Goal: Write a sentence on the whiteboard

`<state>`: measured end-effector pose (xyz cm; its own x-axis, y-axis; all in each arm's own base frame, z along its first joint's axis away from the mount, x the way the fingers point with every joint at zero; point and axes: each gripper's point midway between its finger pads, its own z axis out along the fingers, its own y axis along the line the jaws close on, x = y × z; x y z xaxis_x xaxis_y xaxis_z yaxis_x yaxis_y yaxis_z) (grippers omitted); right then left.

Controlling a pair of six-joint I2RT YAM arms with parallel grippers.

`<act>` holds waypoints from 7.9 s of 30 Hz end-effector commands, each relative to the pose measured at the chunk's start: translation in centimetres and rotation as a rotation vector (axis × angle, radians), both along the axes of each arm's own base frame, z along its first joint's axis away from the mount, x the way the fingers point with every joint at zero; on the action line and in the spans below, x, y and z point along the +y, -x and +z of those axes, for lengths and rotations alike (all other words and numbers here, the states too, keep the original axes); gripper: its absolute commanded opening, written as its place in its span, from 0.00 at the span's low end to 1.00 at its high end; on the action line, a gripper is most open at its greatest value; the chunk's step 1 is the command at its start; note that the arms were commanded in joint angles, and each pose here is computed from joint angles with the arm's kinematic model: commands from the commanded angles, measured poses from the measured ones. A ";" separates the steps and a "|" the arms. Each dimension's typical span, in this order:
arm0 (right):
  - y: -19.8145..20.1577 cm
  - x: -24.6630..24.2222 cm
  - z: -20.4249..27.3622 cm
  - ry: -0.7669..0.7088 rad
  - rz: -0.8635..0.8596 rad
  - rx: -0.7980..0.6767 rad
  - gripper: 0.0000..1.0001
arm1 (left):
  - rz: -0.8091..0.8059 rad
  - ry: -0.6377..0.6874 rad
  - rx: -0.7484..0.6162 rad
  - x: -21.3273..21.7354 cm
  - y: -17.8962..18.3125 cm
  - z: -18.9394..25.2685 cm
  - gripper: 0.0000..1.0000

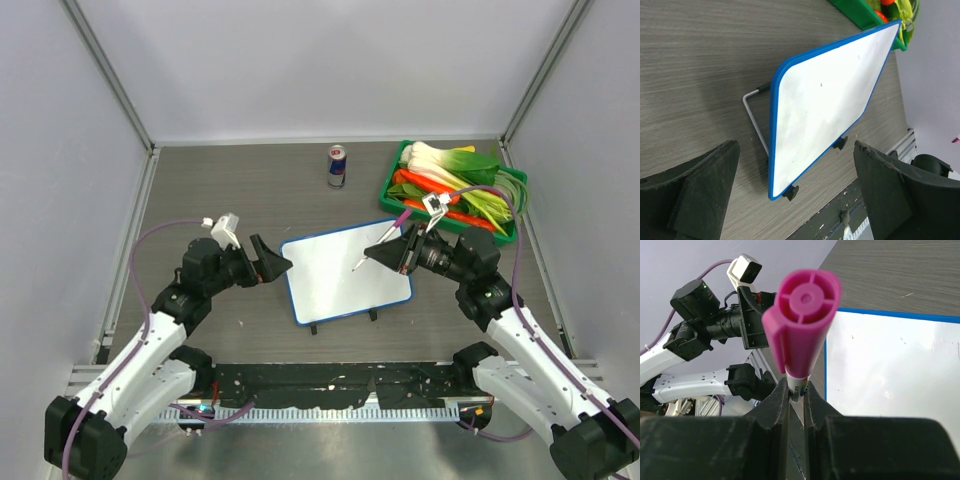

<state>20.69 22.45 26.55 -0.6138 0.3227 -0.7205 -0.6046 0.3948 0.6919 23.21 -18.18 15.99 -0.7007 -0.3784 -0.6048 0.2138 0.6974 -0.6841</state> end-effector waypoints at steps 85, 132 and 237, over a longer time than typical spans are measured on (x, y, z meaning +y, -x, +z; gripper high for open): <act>-1.9 -1.3 -1.4 0.090 -0.118 -0.018 0.01 | -0.070 -0.031 0.036 -0.1 1.5 -2.7 0.98; -3.4 -0.5 -1.6 0.151 -0.077 -0.035 0.01 | -0.311 0.013 -0.098 -3.6 -0.4 -5.7 0.49; -7.4 11.5 -0.9 0.236 -0.288 -0.421 0.01 | -0.263 -0.027 -0.197 -2.7 -1.1 -5.9 0.00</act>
